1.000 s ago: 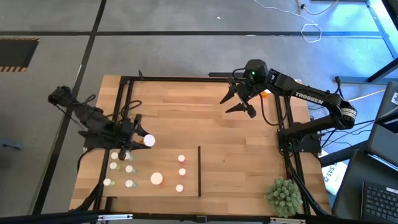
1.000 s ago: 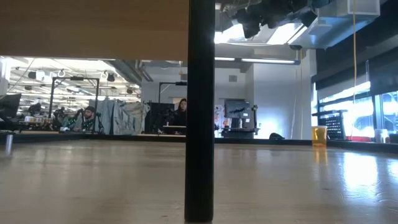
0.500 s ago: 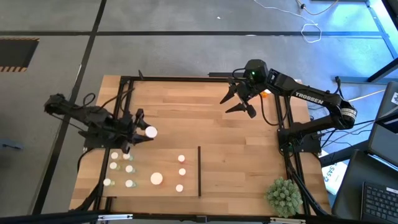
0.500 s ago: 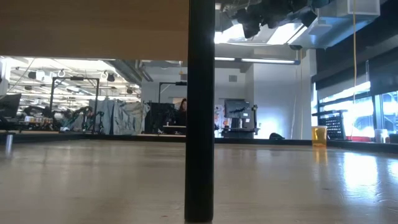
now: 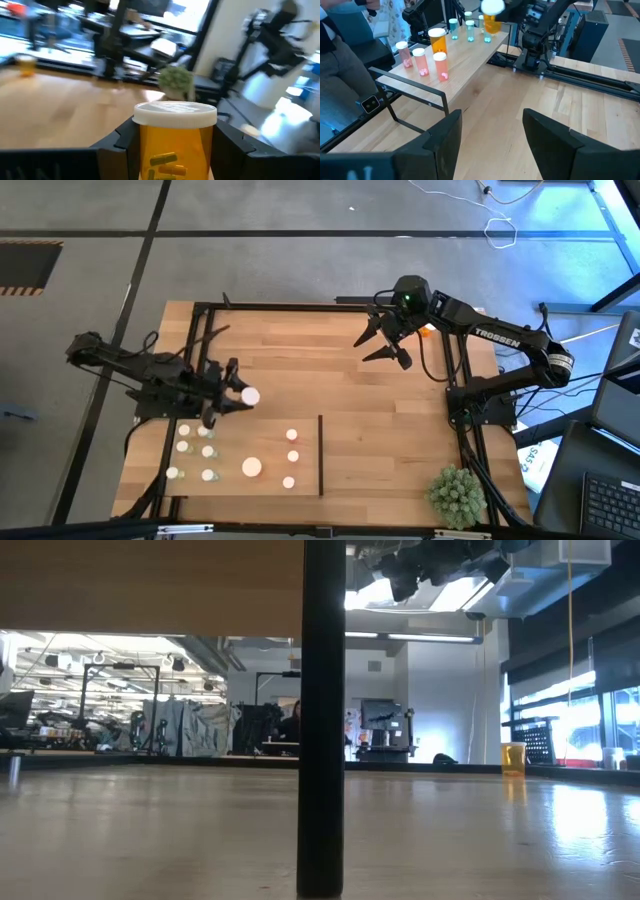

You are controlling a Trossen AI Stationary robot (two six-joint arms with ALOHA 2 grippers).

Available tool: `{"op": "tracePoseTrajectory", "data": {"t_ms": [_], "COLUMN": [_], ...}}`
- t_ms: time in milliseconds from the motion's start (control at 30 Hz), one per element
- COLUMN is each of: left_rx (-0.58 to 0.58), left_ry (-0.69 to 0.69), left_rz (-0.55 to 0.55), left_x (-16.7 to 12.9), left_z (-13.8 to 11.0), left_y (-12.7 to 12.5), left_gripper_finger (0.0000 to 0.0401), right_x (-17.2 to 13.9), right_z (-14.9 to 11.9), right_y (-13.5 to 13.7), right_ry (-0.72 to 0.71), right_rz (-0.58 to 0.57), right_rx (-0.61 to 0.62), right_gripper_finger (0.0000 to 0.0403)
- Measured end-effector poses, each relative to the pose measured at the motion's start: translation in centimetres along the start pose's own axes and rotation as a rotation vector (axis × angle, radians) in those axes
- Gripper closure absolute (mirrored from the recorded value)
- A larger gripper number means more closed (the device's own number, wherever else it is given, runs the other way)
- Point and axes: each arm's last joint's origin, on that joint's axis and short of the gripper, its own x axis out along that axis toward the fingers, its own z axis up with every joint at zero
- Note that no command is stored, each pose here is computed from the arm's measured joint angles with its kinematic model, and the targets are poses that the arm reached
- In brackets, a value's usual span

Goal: Pick and place medicine bottles onto shelf by color
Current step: Put the top left orange pill bottle on the shelf aligned with the other orange pill bottle

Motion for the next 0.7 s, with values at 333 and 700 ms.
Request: {"op": "tracePoseTrajectory", "data": {"t_ms": [333, 700], "left_rx": [-0.044, -0.041], "left_ry": [0.101, 0.217], "left_rz": [-0.175, -0.250], "left_x": [0.6, 2.3], "left_z": [-0.5, -1.8], "left_y": [0.0, 0.4], "left_gripper_finger": [0.0241, 0.0241], "right_x": [0.0, 0.0], "right_z": [0.0, 0.0], "right_y": [0.0, 0.0], "right_ry": [0.000, 0.000], "right_rz": [0.000, 0.000], "right_rx": [0.000, 0.000], "right_gripper_finger": [0.0189, 0.0189]}}
